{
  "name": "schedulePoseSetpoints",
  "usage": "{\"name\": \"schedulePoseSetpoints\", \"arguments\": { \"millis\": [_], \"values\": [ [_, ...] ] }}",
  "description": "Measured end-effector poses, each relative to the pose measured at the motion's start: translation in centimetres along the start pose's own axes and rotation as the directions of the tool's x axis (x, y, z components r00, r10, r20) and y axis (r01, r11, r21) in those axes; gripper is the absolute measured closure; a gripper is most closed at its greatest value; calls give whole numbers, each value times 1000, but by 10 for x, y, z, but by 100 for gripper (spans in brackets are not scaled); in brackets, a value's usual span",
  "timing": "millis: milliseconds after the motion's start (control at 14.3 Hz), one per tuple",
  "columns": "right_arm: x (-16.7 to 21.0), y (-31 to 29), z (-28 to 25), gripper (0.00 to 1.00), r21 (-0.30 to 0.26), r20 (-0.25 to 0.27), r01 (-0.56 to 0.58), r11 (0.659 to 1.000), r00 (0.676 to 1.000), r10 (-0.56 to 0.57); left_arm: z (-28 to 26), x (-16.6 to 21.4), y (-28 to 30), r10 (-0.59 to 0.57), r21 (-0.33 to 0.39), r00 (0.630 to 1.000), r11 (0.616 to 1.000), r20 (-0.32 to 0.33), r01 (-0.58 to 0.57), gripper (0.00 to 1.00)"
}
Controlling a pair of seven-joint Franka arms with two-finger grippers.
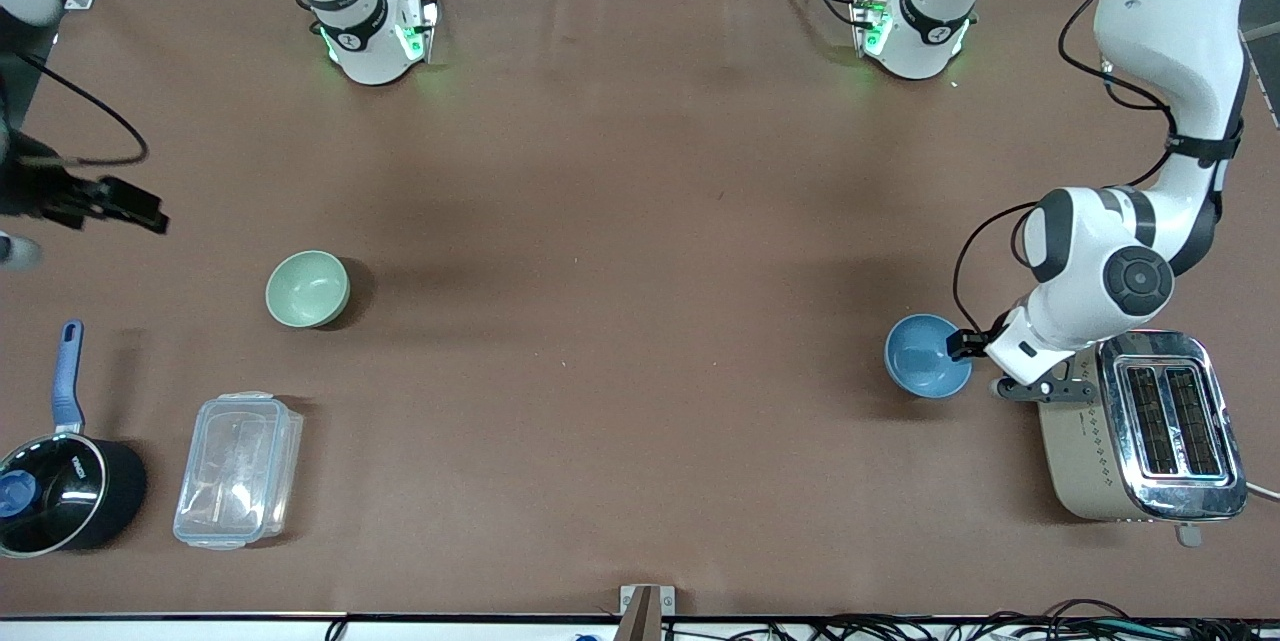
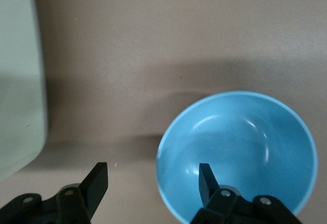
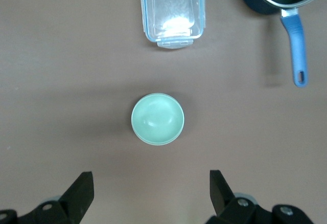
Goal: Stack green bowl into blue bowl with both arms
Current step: 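Slide the blue bowl inward with the left gripper while the right gripper approaches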
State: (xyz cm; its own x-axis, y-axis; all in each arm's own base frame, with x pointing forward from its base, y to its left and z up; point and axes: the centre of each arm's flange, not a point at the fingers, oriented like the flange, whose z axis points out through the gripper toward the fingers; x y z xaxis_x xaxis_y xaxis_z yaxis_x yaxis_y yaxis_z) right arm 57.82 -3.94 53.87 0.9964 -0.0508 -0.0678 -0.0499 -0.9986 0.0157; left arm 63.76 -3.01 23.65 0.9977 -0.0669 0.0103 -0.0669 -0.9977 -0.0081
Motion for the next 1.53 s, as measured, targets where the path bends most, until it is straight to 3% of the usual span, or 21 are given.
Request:
{"name": "schedulePoseSetpoints", "arguments": {
  "millis": [209, 349, 628, 767, 907, 1256, 1465, 1535],
  "values": [
    [6, 1, 98, 0, -1, -40, 21, 1000, 999, -21, 17, 0, 0, 0, -4, 1000, 1000, 6, 0, 49],
    [-3, 2, 153, 0, -5, -85, 55, 998, 995, -55, 21, 0, 0, -1, -4, 1000, 1000, 10, 1, 55],
    [-34, 16, 236, 0, -17, -133, 98, 995, 986, -99, 17, 2, 2, 0, -7, 1000, 1000, 3, 0, 95],
    [-47, 21, 269, 0, -19, -132, 105, 994, 986, -106, 4, 5, 14, -8, -24, 1000, 1000, -12, 8, 95],
    [-55, 21, 296, 0, -25, -150, 112, 993, 982, -115, -8, 5, 53, -58, -89, 998, 994, 5, 58, 95],
    [-64, 29, 339, 3, -32, -139, 127, 991, 982, -130, -57, -14, 207, -209, -223, 976, 951, 58, 216, 95],
    [-66, 29, 341, 7, -31, -132, 128, 991, 983, -131, -69, -42, 298, -245, -240, 965, 935, 93, 260, 95],
    [-66, 29, 341, 14, -31, -132, 128, 991, 983, -131, -67, -53, 328, -238, -240, 965, 936, 107, 258, 95]
  ]
}}
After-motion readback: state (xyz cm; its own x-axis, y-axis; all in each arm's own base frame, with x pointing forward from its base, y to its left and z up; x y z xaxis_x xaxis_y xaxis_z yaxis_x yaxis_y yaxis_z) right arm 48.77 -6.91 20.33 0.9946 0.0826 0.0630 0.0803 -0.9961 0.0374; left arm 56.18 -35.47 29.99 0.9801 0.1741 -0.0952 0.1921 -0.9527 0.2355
